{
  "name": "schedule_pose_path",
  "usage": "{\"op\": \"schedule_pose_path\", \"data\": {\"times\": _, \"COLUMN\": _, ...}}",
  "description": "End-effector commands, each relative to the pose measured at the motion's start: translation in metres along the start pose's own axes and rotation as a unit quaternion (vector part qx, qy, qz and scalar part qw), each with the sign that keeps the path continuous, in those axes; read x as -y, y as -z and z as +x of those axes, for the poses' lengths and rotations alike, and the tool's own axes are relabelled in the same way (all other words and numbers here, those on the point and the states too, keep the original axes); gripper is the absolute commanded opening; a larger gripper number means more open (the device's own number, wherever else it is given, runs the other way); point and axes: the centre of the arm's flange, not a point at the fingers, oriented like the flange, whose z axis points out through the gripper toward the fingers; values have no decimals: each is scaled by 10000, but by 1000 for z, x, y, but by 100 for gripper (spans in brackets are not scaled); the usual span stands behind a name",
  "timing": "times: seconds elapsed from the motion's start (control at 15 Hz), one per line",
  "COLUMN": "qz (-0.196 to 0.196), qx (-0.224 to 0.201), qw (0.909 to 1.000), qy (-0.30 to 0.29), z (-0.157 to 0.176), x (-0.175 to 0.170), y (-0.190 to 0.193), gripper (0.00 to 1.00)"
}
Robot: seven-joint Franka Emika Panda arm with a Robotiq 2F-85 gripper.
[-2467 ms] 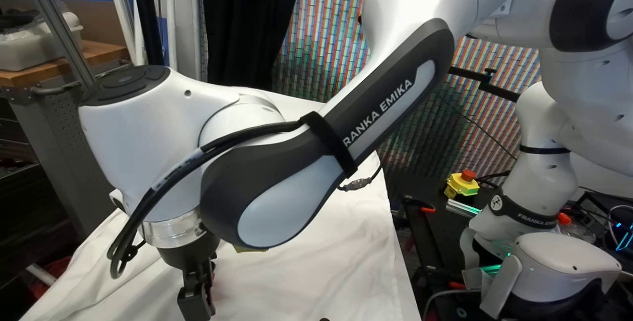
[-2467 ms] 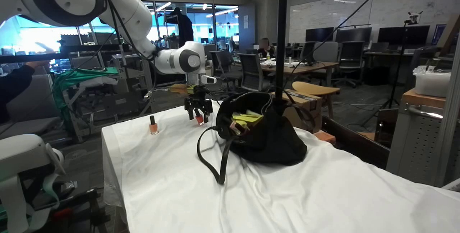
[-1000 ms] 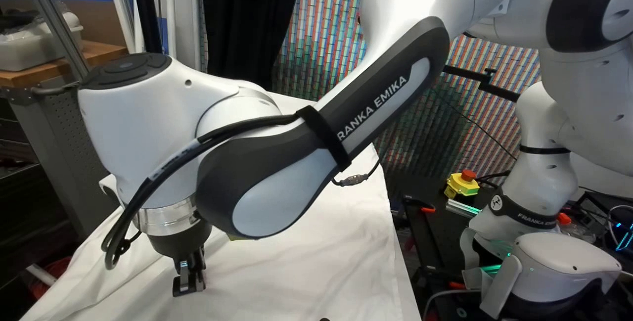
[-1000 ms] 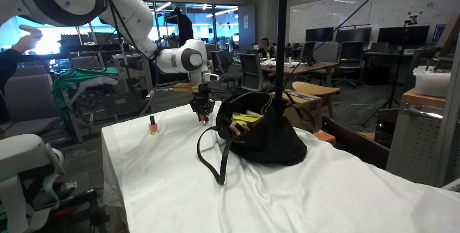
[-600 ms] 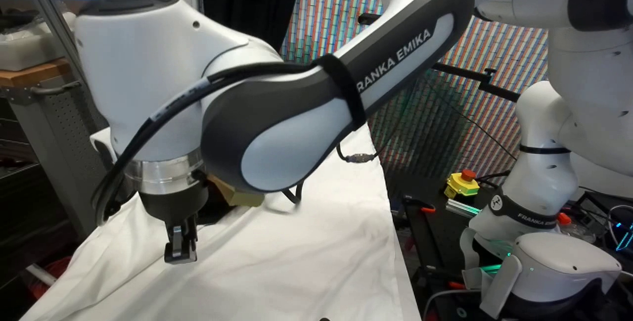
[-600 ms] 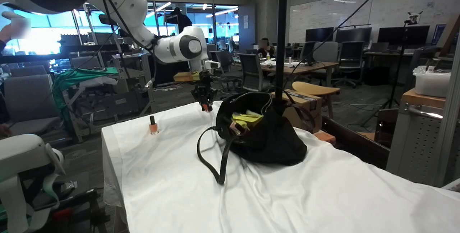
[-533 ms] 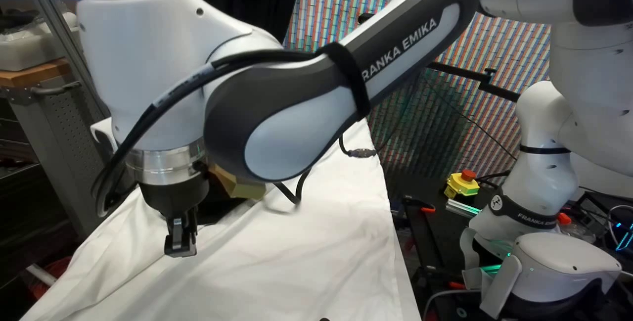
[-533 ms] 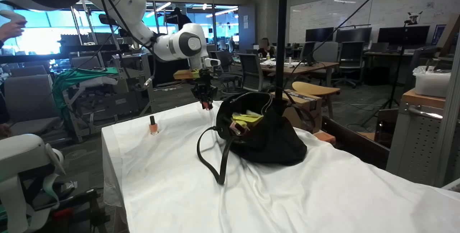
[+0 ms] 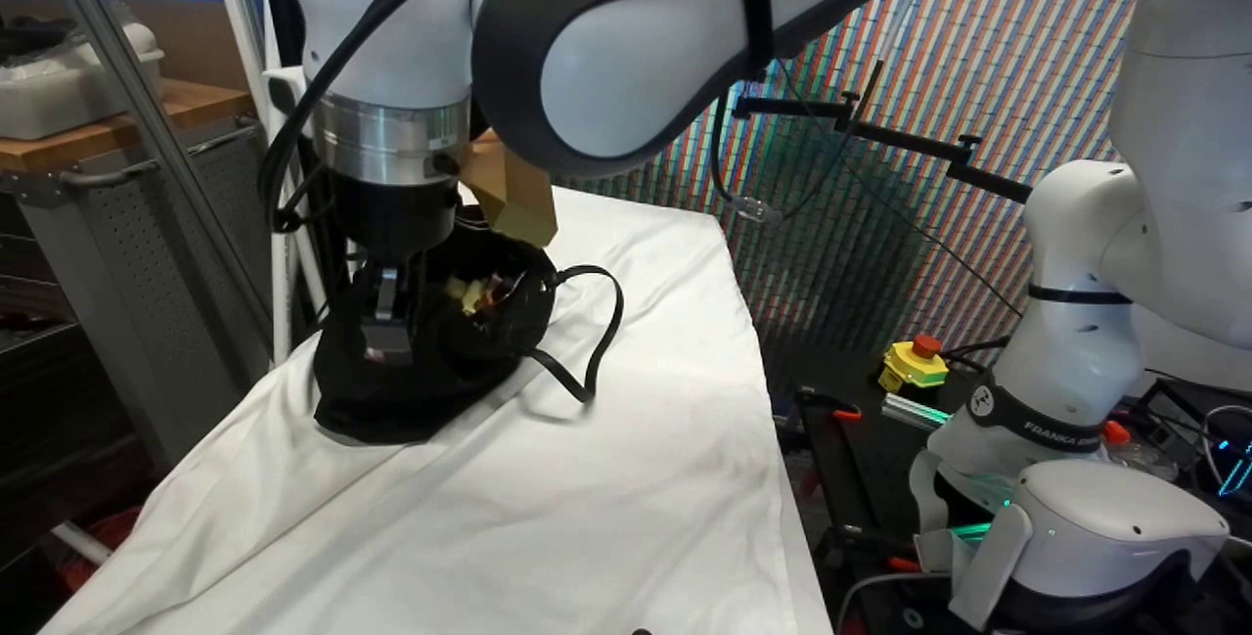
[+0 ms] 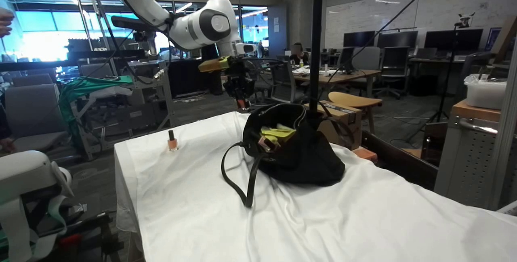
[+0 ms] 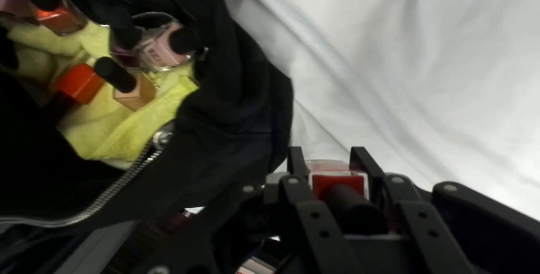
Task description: Pick up the nail polish and put them in the bag
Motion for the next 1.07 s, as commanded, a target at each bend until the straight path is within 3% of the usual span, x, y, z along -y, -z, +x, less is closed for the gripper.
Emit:
{"op": "schedule_pose_path", "data": {"times": 0.0, "qz": -142, "qx": -255, "qw": 9987, "qy": -422, "z": -24, "x": -49, "y": 18, "gripper": 15}}
{"op": "schedule_pose_path", "data": {"times": 0.47, "qz": -340, "qx": -489, "qw": 9926, "qy": -1054, "z": -33, "x": -136, "y": 11, "gripper": 15}}
{"op": "schedule_pose_path", "data": {"times": 0.8, "qz": -416, "qx": -434, "qw": 9898, "qy": -1291, "z": -35, "x": -172, "y": -1, "gripper": 15}}
{"op": "schedule_pose_path", "data": {"times": 0.87, "qz": -434, "qx": -407, "qw": 9897, "qy": -1304, "z": -36, "x": -176, "y": -3, "gripper": 55}}
{"op": "schedule_pose_path", "data": {"times": 0.93, "qz": -451, "qx": -374, "qw": 9895, "qy": -1324, "z": -37, "x": -178, "y": -5, "gripper": 66}}
{"op": "schedule_pose_path", "data": {"times": 1.0, "qz": -451, "qx": -367, "qw": 9891, "qy": -1350, "z": -37, "x": -180, "y": -7, "gripper": 71}}
